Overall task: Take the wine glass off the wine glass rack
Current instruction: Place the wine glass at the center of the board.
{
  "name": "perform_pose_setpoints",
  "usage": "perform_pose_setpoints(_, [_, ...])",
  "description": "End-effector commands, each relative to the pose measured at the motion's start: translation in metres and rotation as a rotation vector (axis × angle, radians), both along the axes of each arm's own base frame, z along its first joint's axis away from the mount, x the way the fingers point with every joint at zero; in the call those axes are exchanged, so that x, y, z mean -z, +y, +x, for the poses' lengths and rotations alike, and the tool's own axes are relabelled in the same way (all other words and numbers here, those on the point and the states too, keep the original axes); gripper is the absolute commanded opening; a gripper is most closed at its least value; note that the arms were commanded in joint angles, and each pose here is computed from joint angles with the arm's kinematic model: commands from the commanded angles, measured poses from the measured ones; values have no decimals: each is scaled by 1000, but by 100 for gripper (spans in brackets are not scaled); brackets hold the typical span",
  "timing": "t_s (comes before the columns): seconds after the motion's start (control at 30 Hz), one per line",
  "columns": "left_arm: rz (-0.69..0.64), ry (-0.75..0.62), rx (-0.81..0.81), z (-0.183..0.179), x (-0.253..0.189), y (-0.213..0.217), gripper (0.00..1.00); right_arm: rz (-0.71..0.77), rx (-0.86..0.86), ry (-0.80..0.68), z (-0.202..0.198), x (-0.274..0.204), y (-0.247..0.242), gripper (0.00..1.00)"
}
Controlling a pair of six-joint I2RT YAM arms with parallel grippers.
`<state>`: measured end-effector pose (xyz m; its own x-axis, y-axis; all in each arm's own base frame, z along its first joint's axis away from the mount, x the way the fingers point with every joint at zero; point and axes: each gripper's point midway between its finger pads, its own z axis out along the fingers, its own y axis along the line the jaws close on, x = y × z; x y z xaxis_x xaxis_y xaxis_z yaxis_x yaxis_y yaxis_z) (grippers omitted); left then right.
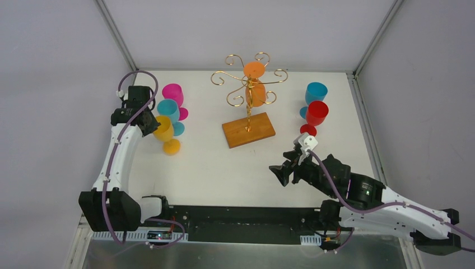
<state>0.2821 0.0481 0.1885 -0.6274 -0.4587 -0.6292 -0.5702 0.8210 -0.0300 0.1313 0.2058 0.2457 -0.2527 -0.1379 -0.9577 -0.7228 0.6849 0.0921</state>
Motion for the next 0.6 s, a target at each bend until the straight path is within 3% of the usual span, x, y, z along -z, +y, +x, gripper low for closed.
perform_pose_setpoints(0.0, [33, -49, -19, 14, -12, 10, 0, 64, 20, -18, 2, -13, -1, 70])
perform_pose_setpoints(0.57, [41, -6, -11, 19, 9, 12, 0, 68, 32, -20, 3, -17, -5, 72])
